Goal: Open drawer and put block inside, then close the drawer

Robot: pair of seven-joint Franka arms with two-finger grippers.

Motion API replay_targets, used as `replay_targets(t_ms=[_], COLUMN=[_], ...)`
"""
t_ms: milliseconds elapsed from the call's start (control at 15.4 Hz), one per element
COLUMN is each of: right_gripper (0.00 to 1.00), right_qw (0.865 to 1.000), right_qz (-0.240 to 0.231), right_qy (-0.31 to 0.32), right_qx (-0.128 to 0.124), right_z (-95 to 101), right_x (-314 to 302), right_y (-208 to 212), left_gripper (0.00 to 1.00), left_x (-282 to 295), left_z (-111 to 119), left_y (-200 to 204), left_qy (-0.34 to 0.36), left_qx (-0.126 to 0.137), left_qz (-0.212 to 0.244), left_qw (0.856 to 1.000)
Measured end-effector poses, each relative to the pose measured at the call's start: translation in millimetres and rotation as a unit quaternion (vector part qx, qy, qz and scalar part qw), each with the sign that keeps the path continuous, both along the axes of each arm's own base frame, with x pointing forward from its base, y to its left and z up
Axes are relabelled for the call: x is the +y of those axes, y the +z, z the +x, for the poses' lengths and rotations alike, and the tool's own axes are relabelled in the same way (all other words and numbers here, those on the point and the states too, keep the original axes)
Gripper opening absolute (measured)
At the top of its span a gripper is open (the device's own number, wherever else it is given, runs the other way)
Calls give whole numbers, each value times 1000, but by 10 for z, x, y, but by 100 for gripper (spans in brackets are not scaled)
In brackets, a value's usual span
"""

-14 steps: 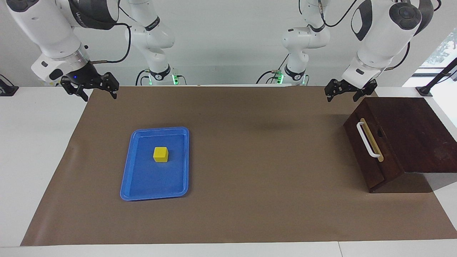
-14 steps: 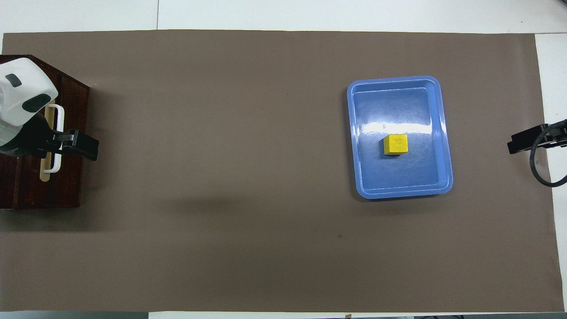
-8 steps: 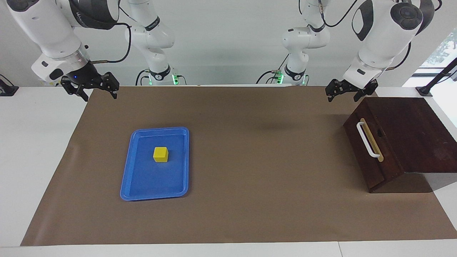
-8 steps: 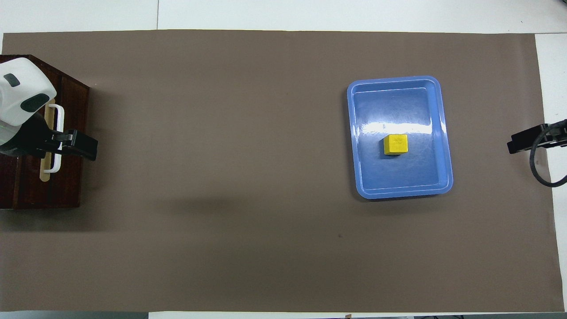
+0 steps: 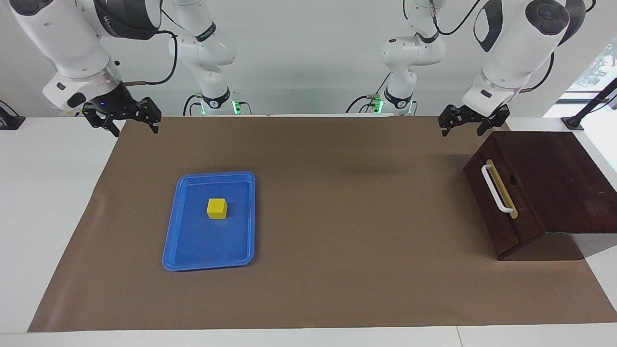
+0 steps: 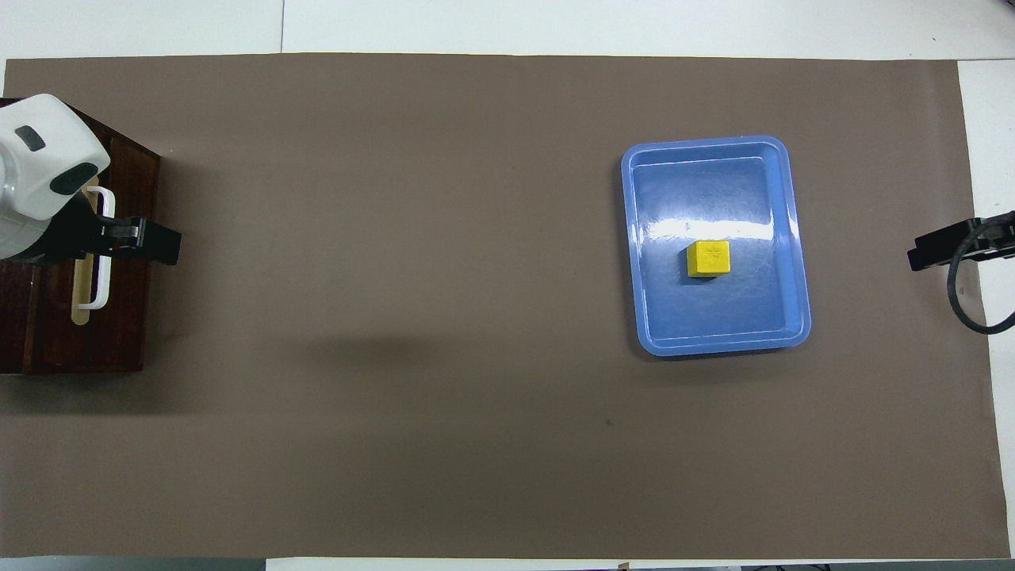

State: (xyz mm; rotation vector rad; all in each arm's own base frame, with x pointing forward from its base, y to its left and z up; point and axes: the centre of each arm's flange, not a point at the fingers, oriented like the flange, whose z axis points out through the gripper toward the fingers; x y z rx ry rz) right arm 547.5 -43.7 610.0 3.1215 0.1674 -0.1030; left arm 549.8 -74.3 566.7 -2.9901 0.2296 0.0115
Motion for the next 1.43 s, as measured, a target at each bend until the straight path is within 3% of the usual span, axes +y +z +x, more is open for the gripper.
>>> replay_targets(t_ms=[324,584,778,908,1103,1427], right_gripper=[100,100,100,100,100,100], right_qw=[1000,1000,997,987,949,848], right_qz=[0,5,13,35,69,129], right_qy=[10,5,-75,-156,-304,-507], right_qx=[-13,-10,4,21,45,86], right_z=[24,23,19,53,194,251], right_x=[7,14,41,89,87,108], right_y=[29,-4,-170,-382,-855,-1705], left_gripper=[100,100,100,100,100,100], left_x=[84,222,362,447,640,668], left_z=[45,63,163,262,311,303], left_y=[-604,-1044,-1282,-1439,-1592,-1730], left_qy=[-47,-63,-80,-89,-84,-83], left_qx=[-22,-26,-31,-43,-55,-63], left_qz=[89,103,128,132,125,117], left_qw=[995,992,988,986,987,988])
